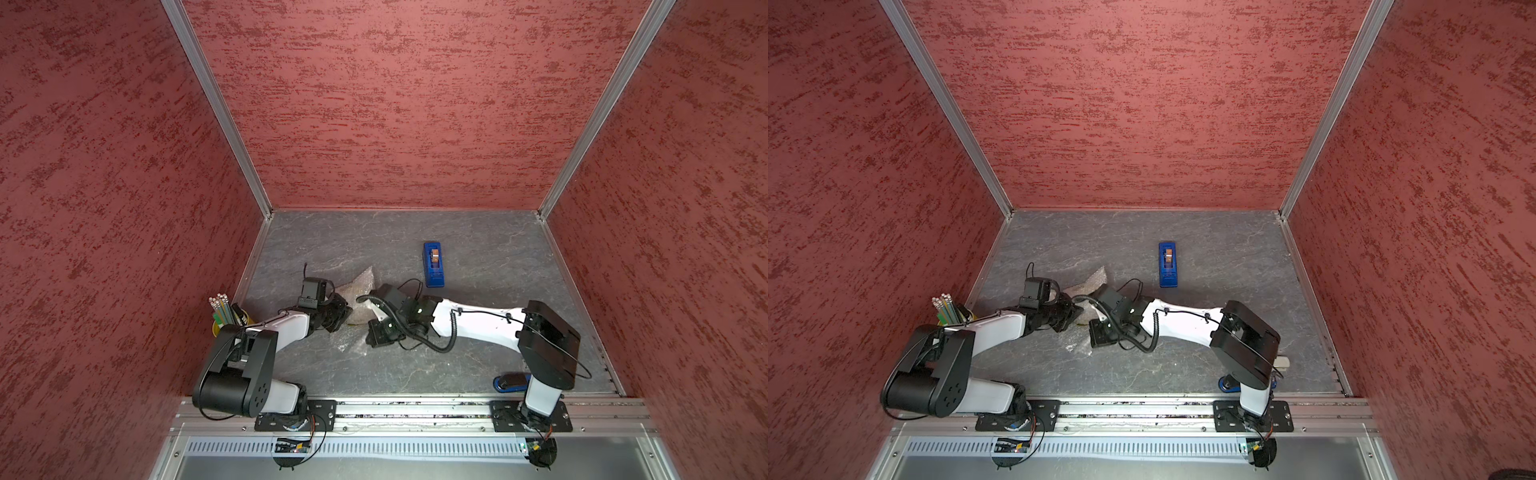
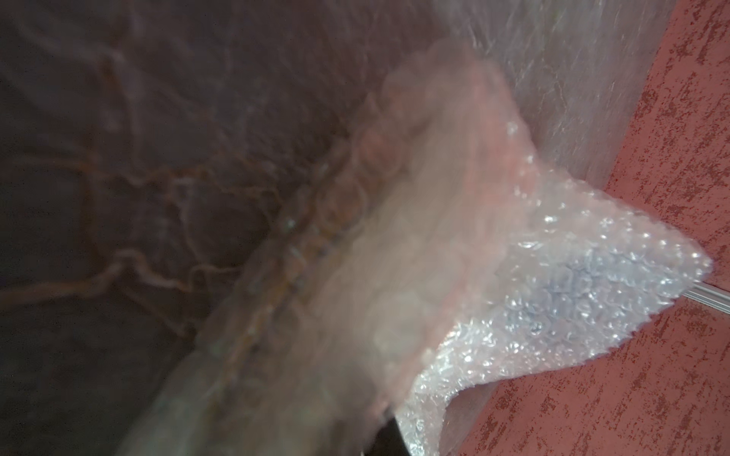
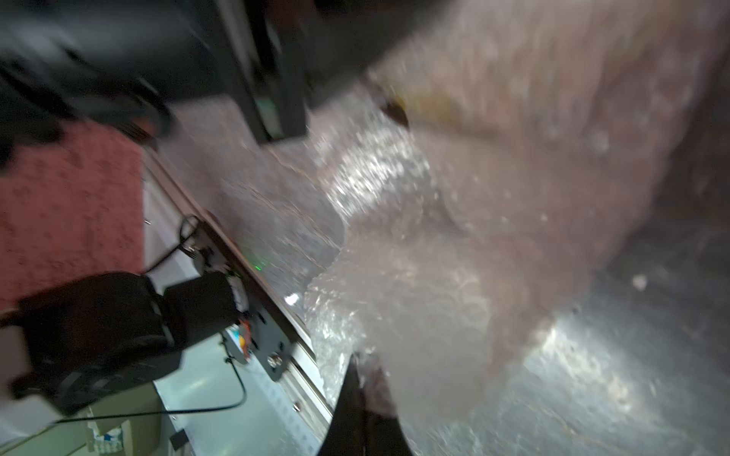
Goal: Wrap dinner plates in bubble wrap
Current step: Wrap the plate in the bubble wrap.
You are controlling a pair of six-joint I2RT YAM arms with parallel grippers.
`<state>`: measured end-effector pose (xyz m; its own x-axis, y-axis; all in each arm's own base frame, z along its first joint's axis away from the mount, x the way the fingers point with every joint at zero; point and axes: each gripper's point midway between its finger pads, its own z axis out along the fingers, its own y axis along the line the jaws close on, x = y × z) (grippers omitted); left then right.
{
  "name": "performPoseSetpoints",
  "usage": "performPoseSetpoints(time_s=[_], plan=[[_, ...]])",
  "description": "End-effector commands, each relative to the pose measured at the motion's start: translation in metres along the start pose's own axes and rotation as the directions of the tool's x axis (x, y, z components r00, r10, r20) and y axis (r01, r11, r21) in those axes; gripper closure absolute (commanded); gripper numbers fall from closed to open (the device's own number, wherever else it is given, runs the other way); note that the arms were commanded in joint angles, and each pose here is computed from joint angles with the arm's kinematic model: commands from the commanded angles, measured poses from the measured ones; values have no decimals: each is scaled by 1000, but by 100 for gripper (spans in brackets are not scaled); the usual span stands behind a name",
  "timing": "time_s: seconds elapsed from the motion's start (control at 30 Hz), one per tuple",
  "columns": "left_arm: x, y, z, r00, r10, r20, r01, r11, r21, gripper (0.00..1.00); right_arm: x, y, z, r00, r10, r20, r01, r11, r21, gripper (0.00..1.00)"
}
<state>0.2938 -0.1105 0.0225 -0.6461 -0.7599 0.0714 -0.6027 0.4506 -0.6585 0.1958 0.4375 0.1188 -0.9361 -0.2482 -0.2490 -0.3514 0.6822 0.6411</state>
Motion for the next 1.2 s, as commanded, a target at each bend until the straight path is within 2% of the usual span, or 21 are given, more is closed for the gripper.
performPoseSetpoints(time_s=[0.0, 0.23, 0.37, 0.7, 0.9, 1.0, 1.17], plan=[[5, 46, 3, 999, -38, -7, 37, 988, -148, 93, -43, 10, -10, 997, -36, 66, 39, 998, -40, 100], [6, 48, 5, 999, -32, -14, 29, 989, -148, 96, -122, 2, -5, 986, -29, 163, 34, 999, -26, 100], [6, 45, 5, 1000, -19, -18, 16, 991, -131, 96, -149, -6, 13, 987, -19, 158, 25, 999, -38, 100], [8, 47, 6, 1000, 8, -23, -11, 991, -135, 98, -175, -28, 70, 995, -10, 100, 11, 1000, -13, 100], [12, 51, 8, 999, 3, -38, -8, 990, -142, 98, -178, -43, 107, 998, 38, 51, -35, 998, -58, 100], [13, 47, 2, 999, 1, -37, -6, 991, -133, 92, -175, -50, 116, 998, 58, 28, -56, 997, -49, 100], [8, 28, -32, 998, -20, 63, 26, 995, -99, 71, -165, -65, 124, 996, 84, 5, -84, 996, -9, 100]])
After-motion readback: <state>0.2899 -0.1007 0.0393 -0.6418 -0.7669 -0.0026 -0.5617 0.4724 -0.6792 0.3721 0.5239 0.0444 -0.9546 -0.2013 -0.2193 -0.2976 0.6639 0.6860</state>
